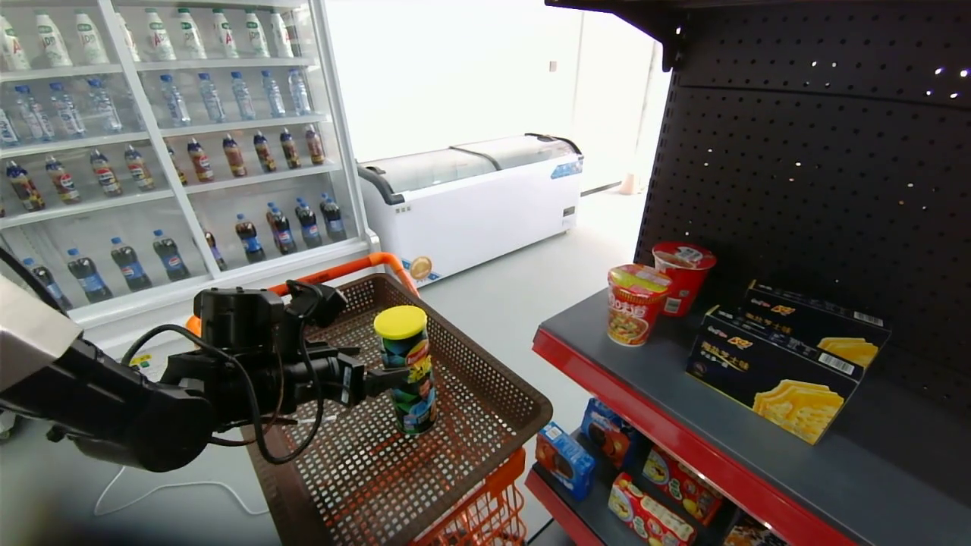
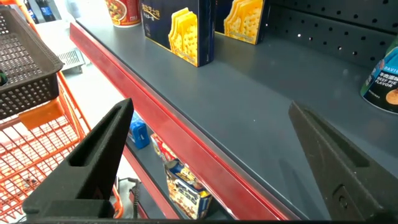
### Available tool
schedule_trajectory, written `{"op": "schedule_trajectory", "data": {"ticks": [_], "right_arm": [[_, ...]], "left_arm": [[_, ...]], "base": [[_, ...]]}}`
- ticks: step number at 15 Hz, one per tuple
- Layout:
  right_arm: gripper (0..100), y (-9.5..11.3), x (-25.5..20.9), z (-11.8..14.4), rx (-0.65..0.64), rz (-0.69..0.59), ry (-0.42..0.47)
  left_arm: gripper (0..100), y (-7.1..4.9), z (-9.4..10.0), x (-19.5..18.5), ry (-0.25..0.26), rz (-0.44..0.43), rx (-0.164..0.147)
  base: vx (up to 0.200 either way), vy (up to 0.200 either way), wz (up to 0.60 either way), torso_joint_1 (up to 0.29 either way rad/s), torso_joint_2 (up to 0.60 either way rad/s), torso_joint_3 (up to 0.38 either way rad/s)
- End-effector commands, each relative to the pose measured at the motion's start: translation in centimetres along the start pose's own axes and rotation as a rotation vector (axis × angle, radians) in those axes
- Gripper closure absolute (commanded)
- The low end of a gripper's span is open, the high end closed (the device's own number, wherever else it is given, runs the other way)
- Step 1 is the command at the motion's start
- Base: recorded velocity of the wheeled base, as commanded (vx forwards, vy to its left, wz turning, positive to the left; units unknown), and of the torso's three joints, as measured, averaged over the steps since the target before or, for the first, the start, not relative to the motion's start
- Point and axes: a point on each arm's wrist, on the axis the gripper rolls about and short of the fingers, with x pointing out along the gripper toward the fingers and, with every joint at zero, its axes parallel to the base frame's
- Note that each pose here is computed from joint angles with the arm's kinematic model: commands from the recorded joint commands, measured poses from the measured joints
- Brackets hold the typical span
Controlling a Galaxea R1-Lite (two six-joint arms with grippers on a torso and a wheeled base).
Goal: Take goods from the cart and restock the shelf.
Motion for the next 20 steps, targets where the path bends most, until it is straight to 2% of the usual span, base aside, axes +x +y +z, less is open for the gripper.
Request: {"op": "schedule_trajectory", "data": {"ticks": [1,3,5,8,13,14,17,20], "right_arm": [[0,0.0,0.0,0.0,0.0,0.0,0.0],[0,0.0,0.0,0.0,0.0,0.0,0.0],[0,0.0,0.0,0.0,0.0,0.0,0.0],[0,0.0,0.0,0.0,0.0,0.0,0.0],[0,0.0,0.0,0.0,0.0,0.002,0.0],[0,0.0,0.0,0.0,0.0,0.0,0.0],[0,0.0,0.0,0.0,0.0,0.0,0.0],[0,0.0,0.0,0.0,0.0,0.0,0.0]], "left_arm": [[0,0.9,-1.5,2.5,-0.02,0.003,0.012],[0,0.4,-1.2,3.9,-0.036,-0.013,0.029],[0,-0.9,-1.2,4.8,-0.036,-0.033,0.047],[0,-1.5,-1.6,6.1,-0.025,-0.02,0.053],[0,-1.3,-2.1,6.4,-0.021,-0.024,0.055],[0,-1.2,-2.2,6.8,-0.051,-0.023,0.064],[0,-1.0,-2.1,6.9,-0.089,-0.018,0.074],[0,-0.9,-2.6,7.2,-0.075,-0.014,0.07]], "base": [[0.0,0.0,0.0,0.0,0.0,0.0],[0.0,0.0,0.0,0.0,0.0,0.0],[0.0,0.0,0.0,0.0,0.0,0.0],[0.0,0.0,0.0,0.0,0.0,0.0],[0.0,0.0,0.0,0.0,0.0,0.0],[0.0,0.0,0.0,0.0,0.0,0.0],[0.0,0.0,0.0,0.0,0.0,0.0],[0.0,0.0,0.0,0.0,0.0,0.0]]}}
